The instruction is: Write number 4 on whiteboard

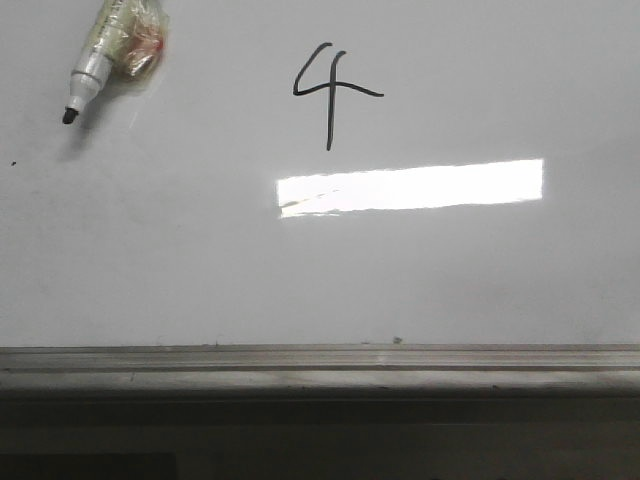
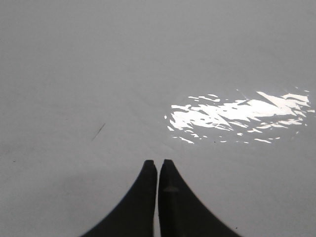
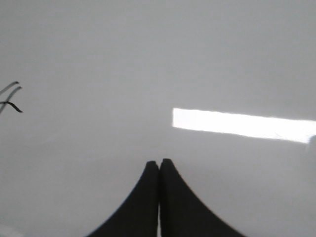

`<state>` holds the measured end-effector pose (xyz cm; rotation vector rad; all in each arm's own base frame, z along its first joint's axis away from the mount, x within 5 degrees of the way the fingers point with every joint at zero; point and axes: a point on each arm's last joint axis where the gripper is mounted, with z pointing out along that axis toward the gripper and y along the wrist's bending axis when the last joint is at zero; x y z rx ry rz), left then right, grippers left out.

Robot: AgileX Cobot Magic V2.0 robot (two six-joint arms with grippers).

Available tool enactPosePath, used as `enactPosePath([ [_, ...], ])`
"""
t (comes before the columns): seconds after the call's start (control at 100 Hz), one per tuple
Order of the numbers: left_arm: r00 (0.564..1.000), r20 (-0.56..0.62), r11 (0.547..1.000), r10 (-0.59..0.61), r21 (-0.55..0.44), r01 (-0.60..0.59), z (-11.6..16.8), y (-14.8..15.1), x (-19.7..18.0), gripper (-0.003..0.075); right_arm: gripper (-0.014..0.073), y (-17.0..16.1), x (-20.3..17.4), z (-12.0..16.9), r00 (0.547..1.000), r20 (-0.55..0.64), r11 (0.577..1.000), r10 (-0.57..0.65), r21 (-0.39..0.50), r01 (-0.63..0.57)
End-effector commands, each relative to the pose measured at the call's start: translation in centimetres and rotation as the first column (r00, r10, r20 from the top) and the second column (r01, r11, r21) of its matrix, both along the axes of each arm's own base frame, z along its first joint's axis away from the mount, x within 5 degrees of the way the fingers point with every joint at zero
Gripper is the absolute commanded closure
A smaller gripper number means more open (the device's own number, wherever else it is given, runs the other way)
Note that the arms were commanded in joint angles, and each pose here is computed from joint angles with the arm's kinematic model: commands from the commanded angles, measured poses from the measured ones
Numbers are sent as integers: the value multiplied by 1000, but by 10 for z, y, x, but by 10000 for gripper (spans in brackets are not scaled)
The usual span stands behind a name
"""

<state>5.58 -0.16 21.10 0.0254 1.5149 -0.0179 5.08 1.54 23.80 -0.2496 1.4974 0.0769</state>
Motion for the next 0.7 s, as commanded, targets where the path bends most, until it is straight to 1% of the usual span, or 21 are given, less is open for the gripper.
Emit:
enactPosePath([
  [0.0,998,70,1000,2,-19,-1,-2,0,-2,741,659,-7,1,10,995,59,995,-84,-51,87],
  [0.01,998,70,1000,2,-19,-1,-2,0,-2,741,659,-7,1,10,995,55,996,-85,-36,87],
  [0.06,998,70,1000,2,-19,-1,-2,0,-2,741,659,-9,1,8,993,51,993,-103,-61,106],
  [0.07,998,70,1000,2,-19,-1,-2,0,-2,741,659,-9,2,7,993,53,990,-110,-78,114],
  [0.08,998,70,1000,2,-19,-1,-2,0,-2,741,659,-9,2,7,992,50,991,-115,-67,118],
  [0.14,998,70,1000,2,-19,-1,-2,0,-2,741,659,-11,4,-2,988,48,986,-144,-80,148],
  [0.19,998,70,1000,2,-19,-1,-2,0,-2,741,659,-12,6,-11,985,38,984,-166,-64,168],
  [0.29,998,70,1000,2,-19,-1,-2,0,-2,741,659,-13,8,-25,984,11,981,-179,-72,179],
  [0.4,998,70,1000,2,-19,-1,-2,0,-2,741,659,-13,7,-35,983,27,978,-180,-102,182],
  [0.44,998,70,1000,2,-19,-1,-2,0,-2,741,659,-14,5,-38,983,6,977,-184,-107,184],
  [0.69,998,70,1000,2,-19,-1,-2,0,-2,741,659,-15,4,-37,978,23,972,-207,-109,209],
])
